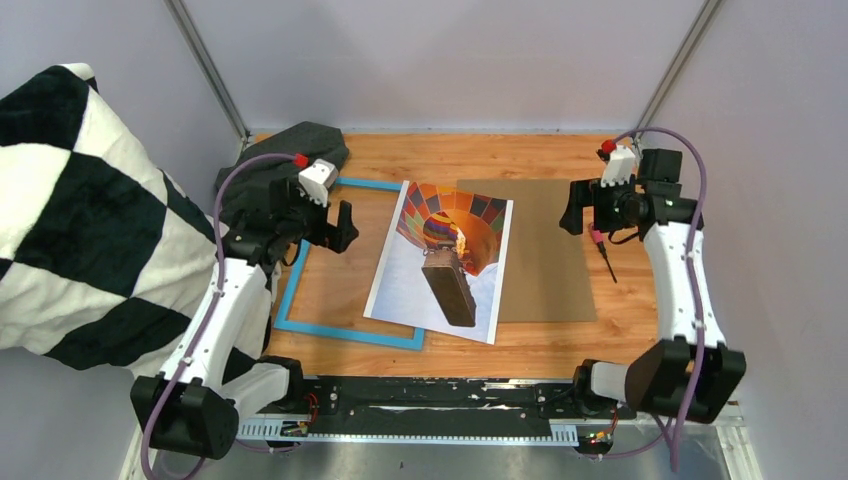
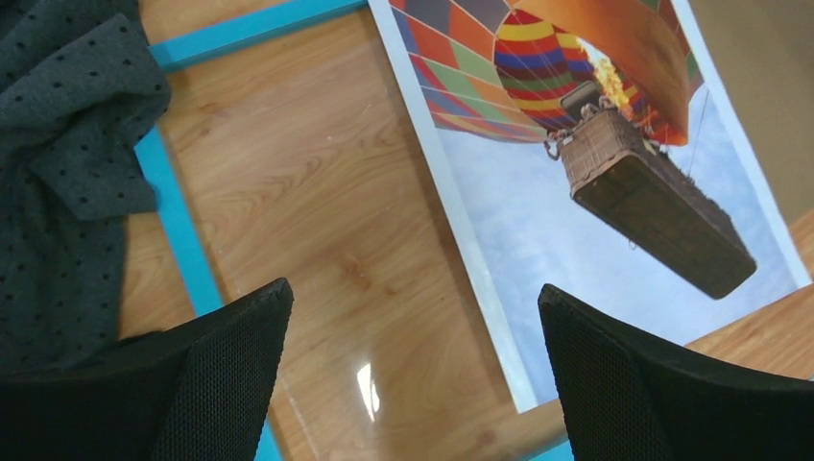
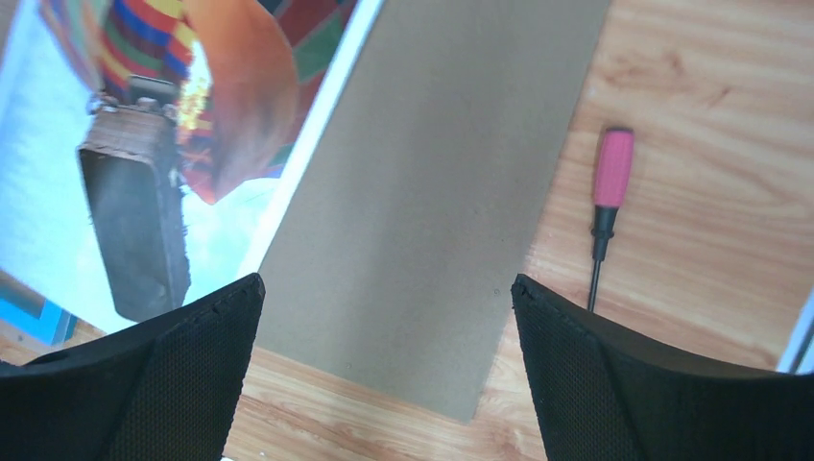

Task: Take the photo out of the frame
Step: Reset both arms

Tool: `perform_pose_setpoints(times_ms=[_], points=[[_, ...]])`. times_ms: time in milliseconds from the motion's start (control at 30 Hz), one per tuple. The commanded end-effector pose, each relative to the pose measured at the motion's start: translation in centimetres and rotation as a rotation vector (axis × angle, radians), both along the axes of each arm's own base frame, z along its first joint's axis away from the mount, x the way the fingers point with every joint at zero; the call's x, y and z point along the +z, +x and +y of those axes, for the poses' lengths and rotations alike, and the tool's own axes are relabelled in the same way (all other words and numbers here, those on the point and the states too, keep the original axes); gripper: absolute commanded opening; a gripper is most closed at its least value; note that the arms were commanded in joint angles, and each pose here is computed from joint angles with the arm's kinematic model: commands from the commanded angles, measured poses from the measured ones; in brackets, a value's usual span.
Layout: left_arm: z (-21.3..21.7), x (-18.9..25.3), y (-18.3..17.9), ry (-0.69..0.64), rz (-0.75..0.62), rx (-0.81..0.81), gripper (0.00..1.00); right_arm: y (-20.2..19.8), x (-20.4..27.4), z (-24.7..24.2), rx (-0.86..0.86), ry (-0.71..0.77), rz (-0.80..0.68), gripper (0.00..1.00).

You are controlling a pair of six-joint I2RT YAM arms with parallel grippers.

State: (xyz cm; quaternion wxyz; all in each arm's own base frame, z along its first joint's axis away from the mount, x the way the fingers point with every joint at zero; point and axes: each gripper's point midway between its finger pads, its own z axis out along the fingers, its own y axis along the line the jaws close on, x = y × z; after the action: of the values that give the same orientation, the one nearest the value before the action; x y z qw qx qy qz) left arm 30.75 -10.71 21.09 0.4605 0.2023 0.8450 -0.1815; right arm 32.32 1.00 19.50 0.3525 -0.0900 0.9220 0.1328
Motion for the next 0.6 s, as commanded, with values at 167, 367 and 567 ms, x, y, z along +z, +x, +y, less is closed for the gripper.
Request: perform_pose_setpoints(times_ms=[167, 367, 567], points=[[3.0, 2.2, -3.6, 0.194, -0.148, -0.026, 1.0, -6.7, 11.4, 5.2, 0.331, -0.018, -0.479, 1.0], [3.3, 3.7, -5.5, 0.21, -0.298, -0.037, 1.0, -11.3, 13.6, 7.2, 0.43, -0.046, -0.698, 1.0], [3.0, 3.7, -6.0, 0.203, -0.309, -0.061, 1.0, -12.3, 14.3, 7.7, 0.442, -0.041, -0.754, 1.0]])
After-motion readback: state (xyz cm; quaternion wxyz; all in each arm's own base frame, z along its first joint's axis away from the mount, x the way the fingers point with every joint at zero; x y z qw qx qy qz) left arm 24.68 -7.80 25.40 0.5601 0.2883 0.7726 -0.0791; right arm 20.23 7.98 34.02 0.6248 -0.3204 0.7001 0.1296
